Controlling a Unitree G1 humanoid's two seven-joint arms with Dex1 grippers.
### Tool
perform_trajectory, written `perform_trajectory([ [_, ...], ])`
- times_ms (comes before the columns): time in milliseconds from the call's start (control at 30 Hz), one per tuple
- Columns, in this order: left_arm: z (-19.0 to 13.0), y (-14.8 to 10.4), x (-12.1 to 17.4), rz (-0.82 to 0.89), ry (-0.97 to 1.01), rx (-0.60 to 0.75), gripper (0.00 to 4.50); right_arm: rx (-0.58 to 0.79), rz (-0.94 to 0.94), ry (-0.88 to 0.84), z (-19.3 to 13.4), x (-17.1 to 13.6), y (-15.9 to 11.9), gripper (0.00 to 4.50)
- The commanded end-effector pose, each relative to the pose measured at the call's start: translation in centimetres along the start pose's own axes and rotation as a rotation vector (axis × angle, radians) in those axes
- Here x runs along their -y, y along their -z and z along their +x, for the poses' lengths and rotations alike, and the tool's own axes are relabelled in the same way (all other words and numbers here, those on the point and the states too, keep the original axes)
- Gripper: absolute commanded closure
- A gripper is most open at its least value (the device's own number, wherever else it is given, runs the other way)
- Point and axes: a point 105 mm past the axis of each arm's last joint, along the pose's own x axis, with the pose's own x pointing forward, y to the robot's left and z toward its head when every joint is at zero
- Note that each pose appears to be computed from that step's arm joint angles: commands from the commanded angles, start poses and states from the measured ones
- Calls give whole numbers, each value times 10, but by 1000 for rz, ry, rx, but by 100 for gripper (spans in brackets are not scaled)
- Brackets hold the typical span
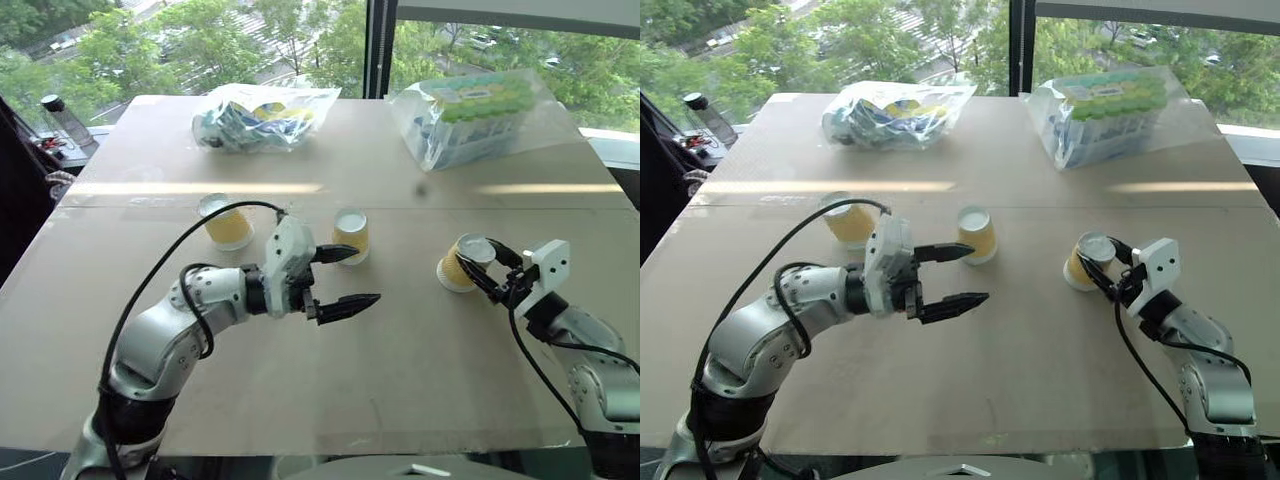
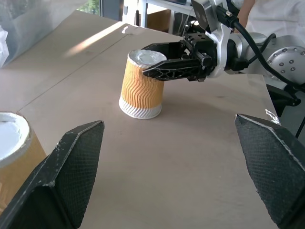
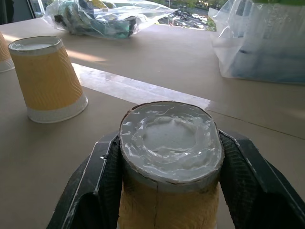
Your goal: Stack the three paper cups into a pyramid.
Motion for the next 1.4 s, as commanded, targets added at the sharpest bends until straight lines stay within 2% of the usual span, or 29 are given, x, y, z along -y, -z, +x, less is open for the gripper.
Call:
perform_trajectory([
  [33, -7, -4, 30, 62, -52, 17, 0, 40, -27, -49, 16, -10, -12, 242],
  [100, -15, -4, 38, 68, -128, 43, 0, 65, -11, -99, 32, -21, -19, 242],
  [333, -49, 0, 19, 104, -322, 44, 0, 24, -3, -219, 76, -48, -19, 242],
  [467, -54, 1, 11, 107, -362, 56, 0, 12, -23, -241, 89, -53, -18, 242],
  [1033, -62, 7, -13, 117, -480, 48, 0, 16, -25, -258, 100, -60, -20, 242],
  [1100, -61, 7, -12, 115, -481, 54, 0, 16, -24, -259, 99, -59, -21, 142],
  [1133, -61, 7, -12, 112, -483, 58, 0, 17, -25, -257, 98, -58, -21, 116],
  [1200, -62, 7, -11, 106, -494, 72, 0, 18, -27, -256, 94, -56, -22, 27],
  [1233, -64, 6, -11, 110, -516, 89, 0, 18, -29, -257, 89, -54, -22, 5],
  [1333, -84, 2, -20, 140, -687, 172, 0, 2, -31, -306, 64, -53, -22, 5],
  [1400, -107, -5, -28, 186, -856, 273, 0, -28, -29, -347, 45, -54, -20, 5],
])
